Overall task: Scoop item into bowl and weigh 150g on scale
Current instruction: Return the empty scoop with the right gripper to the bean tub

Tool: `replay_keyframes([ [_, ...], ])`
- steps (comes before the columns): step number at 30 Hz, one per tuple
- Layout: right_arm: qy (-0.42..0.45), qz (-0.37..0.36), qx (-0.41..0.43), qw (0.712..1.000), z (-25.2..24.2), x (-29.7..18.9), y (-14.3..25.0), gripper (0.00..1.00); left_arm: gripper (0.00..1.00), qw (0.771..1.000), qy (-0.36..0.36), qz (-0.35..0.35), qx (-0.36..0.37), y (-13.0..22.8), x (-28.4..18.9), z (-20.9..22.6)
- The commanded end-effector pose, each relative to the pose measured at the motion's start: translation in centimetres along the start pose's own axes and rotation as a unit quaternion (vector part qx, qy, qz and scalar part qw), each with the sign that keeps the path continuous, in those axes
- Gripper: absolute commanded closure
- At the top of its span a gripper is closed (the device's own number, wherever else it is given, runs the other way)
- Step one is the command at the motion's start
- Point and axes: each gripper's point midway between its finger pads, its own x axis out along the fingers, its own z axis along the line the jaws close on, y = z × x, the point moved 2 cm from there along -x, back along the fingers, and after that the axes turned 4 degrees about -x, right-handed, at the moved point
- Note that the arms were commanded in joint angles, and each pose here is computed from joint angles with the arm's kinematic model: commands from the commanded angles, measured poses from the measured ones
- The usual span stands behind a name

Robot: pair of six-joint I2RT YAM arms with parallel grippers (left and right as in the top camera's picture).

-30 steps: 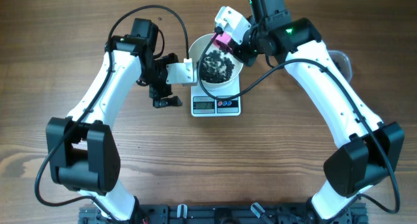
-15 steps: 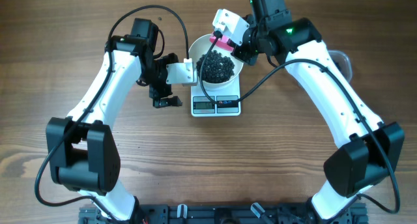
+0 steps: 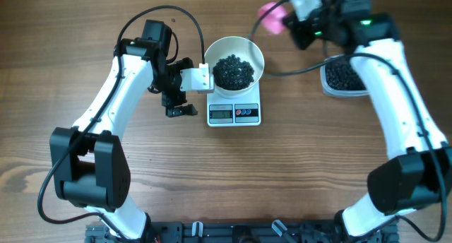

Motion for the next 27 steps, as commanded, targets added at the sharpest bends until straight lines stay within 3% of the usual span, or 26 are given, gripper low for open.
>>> replay_keyframes([
  [1,0.044,0.001,0.107,0.993,-5.2,-3.9,2.4,0.96,0.00,1.000,0.005,-0.013,-0.002,-0.5,0.1,-0.1],
  [5,0.117,0.084,0.189,0.971,-9.9,-7.2,9.1,0.96,0.00,1.000,0.005,-0.013,-0.002,-0.5,0.1,-0.1],
  [9,0.131,0.151,0.235,0.951,-10.5,-8.6,13.8,0.96,0.00,1.000,0.005,-0.013,-0.002,-0.5,0.1,-0.1],
  [15,0.158,0.272,0.198,0.928,-9.9,-7.9,20.2,0.96,0.00,1.000,0.005,-0.013,-0.002,-0.5,0.1,-0.1],
  [22,0.170,0.258,0.183,0.933,-10.4,-4.5,23.1,0.96,0.00,1.000,0.005,-0.013,-0.002,-0.5,0.1,-0.1],
  [27,0.086,0.195,0.286,0.934,-7.1,-2.3,22.3,0.96,0.00,1.000,0.005,-0.013,-0.002,-0.5,0.1,-0.1],
])
